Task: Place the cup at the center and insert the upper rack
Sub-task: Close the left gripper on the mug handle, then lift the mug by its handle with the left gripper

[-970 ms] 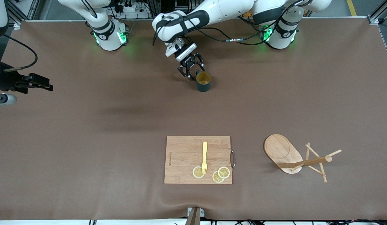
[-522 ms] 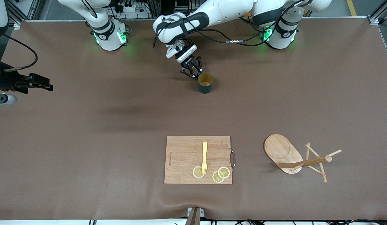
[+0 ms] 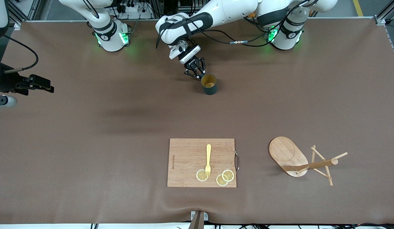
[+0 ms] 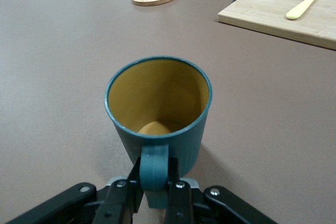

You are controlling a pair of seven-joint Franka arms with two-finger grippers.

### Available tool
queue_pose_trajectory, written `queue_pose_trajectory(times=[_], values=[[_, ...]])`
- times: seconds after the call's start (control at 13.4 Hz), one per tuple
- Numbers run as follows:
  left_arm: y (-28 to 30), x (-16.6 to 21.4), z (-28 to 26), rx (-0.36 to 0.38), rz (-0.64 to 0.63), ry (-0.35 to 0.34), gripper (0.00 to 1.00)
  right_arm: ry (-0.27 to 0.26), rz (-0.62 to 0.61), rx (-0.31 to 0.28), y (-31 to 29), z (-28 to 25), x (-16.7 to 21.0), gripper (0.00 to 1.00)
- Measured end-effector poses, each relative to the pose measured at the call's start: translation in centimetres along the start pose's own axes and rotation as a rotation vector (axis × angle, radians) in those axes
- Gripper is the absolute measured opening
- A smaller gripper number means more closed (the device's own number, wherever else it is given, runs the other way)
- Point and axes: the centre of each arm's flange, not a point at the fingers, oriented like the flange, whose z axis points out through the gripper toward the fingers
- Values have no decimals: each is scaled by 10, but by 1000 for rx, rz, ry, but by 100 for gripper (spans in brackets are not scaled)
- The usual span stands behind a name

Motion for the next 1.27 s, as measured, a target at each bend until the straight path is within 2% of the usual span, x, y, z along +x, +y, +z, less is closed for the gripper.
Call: queue_pose_trajectory(times=[0.22,0.45,0.6,0.82,1.27], values=[[11,20,-20,-34,1,-37,21,1,0,0,0,0,0,100],[24,69,-56,-81,-56,-150,21,2,1,0,0,0,0,100],[34,121,-76,-111,-93,-254,21,6,5,-1,1,-1,0,100],[46,221,-84,-157,-181,-420,21,10,51,-1,6,-1,0,100],[41,391,-37,-190,-269,-669,21,14,76,0,14,-2,0,100]])
